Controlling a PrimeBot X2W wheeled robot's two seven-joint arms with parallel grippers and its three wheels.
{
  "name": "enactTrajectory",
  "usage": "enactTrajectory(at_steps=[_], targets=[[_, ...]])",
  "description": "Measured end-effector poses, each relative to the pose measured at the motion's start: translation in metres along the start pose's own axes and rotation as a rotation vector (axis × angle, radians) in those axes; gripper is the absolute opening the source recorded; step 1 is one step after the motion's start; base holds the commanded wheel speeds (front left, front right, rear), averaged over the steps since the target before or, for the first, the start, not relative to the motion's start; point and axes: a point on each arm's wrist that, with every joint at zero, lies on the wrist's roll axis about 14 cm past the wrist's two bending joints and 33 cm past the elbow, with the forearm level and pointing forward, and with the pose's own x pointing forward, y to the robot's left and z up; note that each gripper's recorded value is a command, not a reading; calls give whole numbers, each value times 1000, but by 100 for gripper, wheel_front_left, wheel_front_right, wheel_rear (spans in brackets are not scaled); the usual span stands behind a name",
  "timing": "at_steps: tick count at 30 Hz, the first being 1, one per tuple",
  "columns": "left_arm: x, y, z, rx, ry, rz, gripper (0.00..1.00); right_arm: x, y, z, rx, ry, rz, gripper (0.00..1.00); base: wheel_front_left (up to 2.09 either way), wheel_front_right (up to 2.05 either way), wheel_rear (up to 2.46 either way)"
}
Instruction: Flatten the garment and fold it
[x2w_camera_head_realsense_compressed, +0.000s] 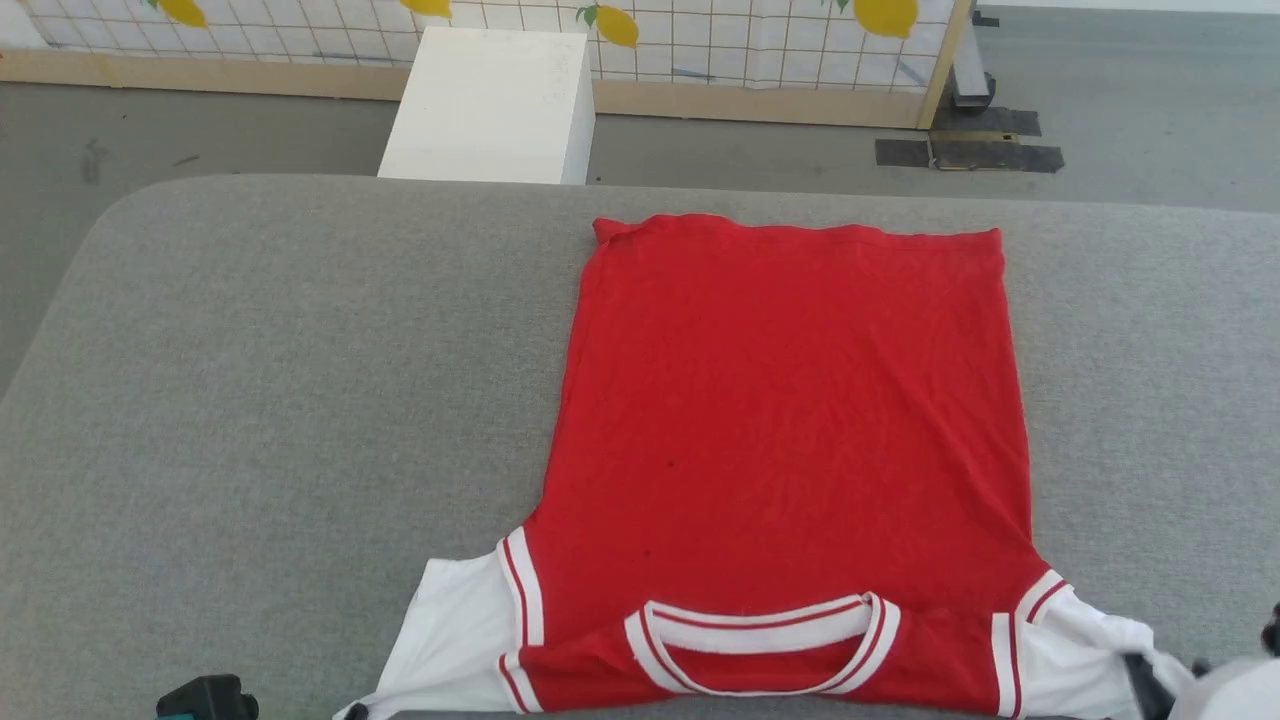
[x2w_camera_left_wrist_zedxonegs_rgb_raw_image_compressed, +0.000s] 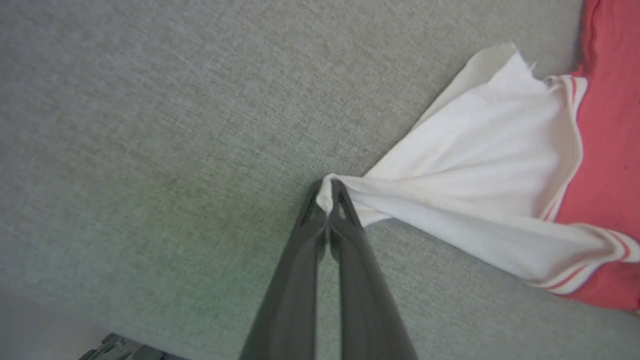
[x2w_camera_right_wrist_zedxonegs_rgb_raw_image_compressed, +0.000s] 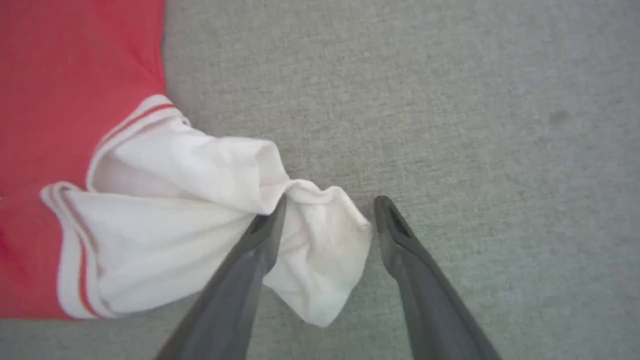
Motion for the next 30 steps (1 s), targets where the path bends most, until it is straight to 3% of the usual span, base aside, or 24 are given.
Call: enactTrajectory(at_steps=[7,8,12,22,27,30], targets=[[2,-8,0,4,-7,-25,0,0,34,98,-43,-417,65,100,0,0,0],[4,-11,0,3,-8,-35,0,1,49,129,-65,-540,87,100,0,0,0],[9,-17,1,5,-9,-47,0,18,72,165,-76,-641,137,100,0,0,0],[38,-32,11,5,-22,-65,0,89,96,256,-168,-647,146,100,0,0,0],[54,-36,15,5,-33,-70,0,137,104,265,-210,-519,129,100,0,0,0],[62,-35,15,2,-39,-67,0,169,108,251,-238,-374,114,100,0,0,0]])
